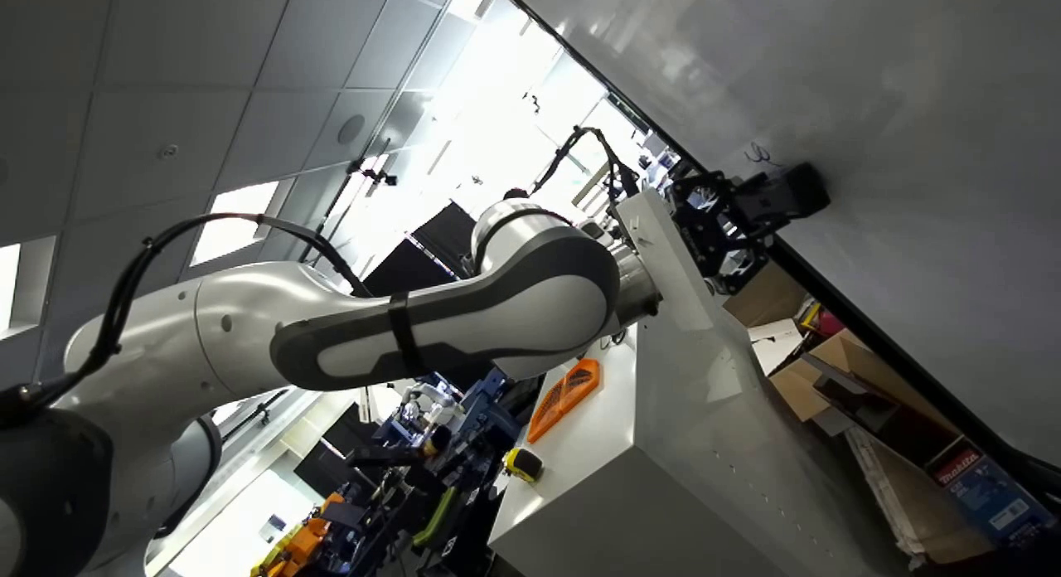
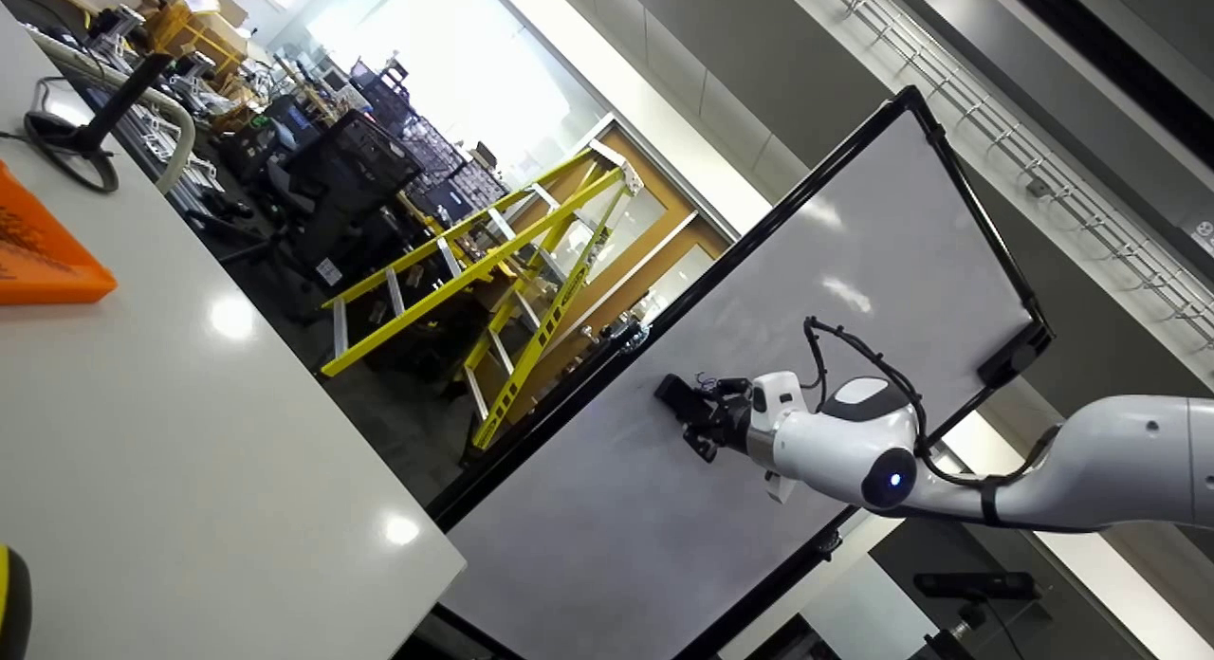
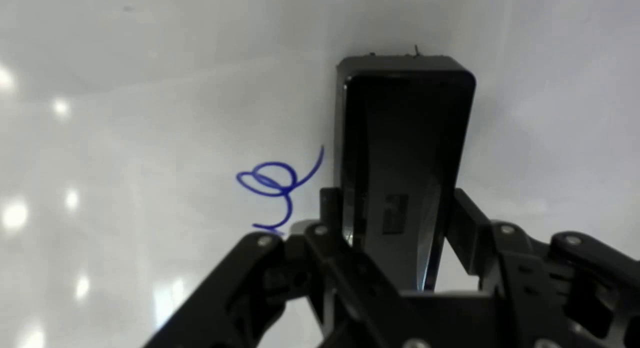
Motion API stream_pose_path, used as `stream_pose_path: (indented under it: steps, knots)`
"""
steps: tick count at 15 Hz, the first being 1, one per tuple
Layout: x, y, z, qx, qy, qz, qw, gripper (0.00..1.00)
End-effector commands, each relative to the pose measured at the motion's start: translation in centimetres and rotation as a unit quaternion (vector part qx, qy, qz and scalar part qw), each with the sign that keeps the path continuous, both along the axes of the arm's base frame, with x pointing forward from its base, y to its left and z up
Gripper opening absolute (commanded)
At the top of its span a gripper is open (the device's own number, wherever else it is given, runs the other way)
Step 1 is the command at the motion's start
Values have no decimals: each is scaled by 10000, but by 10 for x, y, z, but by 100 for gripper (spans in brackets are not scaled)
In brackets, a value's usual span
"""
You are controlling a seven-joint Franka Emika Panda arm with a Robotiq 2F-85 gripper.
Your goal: Use the eraser to clean the whiteboard
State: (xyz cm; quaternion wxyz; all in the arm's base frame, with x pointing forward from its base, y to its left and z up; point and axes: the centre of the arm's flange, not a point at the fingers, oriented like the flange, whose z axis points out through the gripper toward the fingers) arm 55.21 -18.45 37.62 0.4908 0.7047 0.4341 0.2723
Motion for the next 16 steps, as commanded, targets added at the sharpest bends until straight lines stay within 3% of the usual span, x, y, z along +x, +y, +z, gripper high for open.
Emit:
stream_pose_path:
  steps: [1, 8, 16]
  knots:
    - [1, -24, -23, 58, 33, -200, 9998, 30]
    - [-6, -25, 11, -8, -282, -65, 9996, 30]
    - [-11, -16, 86, -171, -965, 118, 9951, 30]
